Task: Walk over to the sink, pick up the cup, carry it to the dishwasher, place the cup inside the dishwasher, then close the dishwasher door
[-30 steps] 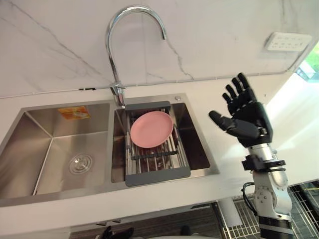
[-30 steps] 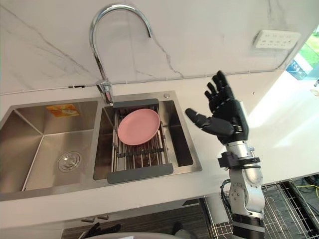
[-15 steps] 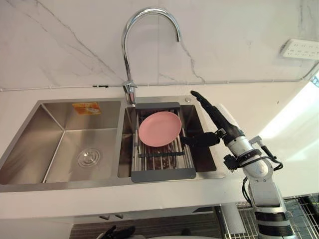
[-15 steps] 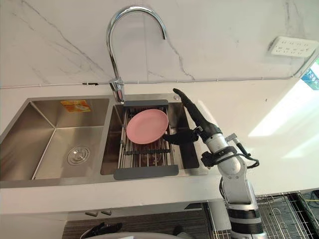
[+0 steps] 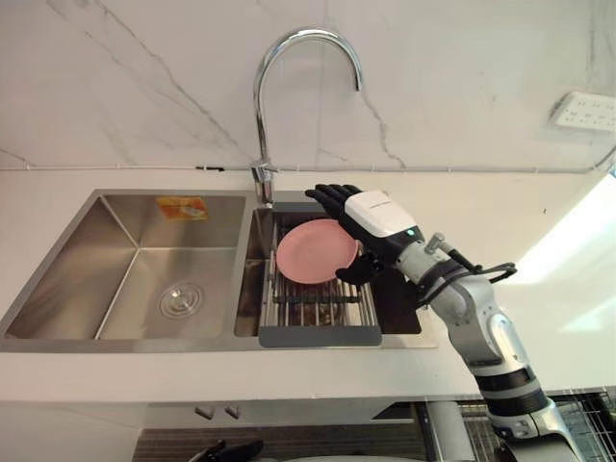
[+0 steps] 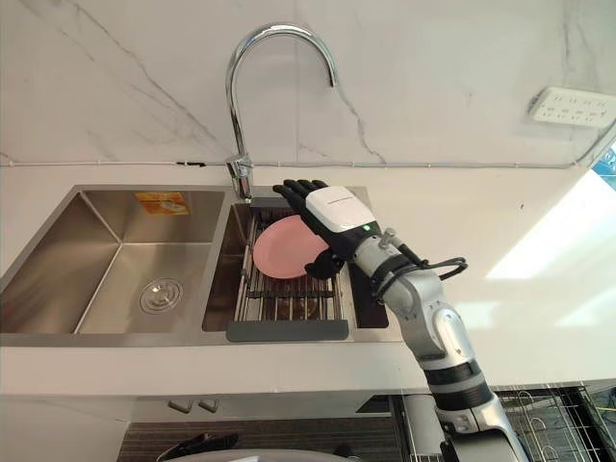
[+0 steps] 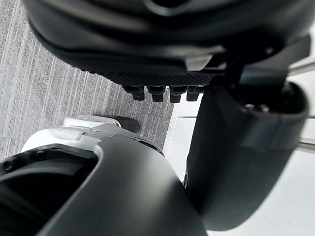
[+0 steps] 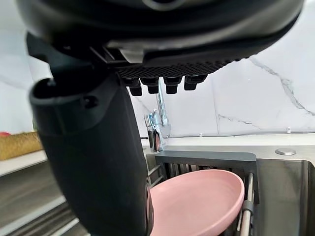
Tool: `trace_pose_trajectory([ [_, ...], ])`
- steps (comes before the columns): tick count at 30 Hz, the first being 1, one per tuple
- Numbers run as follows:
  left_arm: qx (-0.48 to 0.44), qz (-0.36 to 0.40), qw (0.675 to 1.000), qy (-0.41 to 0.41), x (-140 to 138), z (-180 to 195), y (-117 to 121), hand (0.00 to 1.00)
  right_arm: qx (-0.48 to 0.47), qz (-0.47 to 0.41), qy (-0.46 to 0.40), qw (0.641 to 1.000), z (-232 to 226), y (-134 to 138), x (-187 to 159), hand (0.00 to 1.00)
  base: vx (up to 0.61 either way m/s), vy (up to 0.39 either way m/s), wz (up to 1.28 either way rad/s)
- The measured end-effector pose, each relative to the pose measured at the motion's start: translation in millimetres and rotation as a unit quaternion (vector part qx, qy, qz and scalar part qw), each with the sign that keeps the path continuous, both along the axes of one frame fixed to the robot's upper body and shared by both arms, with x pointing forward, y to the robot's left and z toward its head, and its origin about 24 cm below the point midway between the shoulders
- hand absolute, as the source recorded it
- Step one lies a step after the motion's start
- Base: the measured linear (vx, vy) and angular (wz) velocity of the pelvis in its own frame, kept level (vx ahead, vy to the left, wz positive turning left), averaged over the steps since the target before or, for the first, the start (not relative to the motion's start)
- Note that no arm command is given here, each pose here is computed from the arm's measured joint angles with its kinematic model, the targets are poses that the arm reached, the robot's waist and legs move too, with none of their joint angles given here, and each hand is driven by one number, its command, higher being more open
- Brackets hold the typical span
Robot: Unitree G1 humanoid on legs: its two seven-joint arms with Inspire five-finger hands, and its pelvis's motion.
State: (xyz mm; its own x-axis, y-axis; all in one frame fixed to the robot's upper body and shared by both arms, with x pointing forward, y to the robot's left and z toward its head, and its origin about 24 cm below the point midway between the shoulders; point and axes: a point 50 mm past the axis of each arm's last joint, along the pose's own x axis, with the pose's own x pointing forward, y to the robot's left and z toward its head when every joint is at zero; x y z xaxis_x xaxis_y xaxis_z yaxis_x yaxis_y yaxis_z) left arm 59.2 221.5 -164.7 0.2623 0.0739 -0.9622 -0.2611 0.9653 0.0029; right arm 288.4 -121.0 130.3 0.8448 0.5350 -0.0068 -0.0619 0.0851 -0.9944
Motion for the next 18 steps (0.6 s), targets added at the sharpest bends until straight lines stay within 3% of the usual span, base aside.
trace_pose_trajectory([
  [10, -0.006, 0.010, 1.000, 0.000, -1.4, 0.3, 2.1, 1.00, -0.092, -0.043, 0.094, 0.990, -59.4, -2.6, 16.2, 1.00, -0.01, 0.006, 0.06],
  [18, -0.012, 0.018, 1.000, -0.001, -1.7, 0.5, 2.5, 1.00, -0.105, -0.072, 0.068, 0.990, -61.0, -7.6, 30.4, 1.00, -0.02, 0.003, 0.06],
])
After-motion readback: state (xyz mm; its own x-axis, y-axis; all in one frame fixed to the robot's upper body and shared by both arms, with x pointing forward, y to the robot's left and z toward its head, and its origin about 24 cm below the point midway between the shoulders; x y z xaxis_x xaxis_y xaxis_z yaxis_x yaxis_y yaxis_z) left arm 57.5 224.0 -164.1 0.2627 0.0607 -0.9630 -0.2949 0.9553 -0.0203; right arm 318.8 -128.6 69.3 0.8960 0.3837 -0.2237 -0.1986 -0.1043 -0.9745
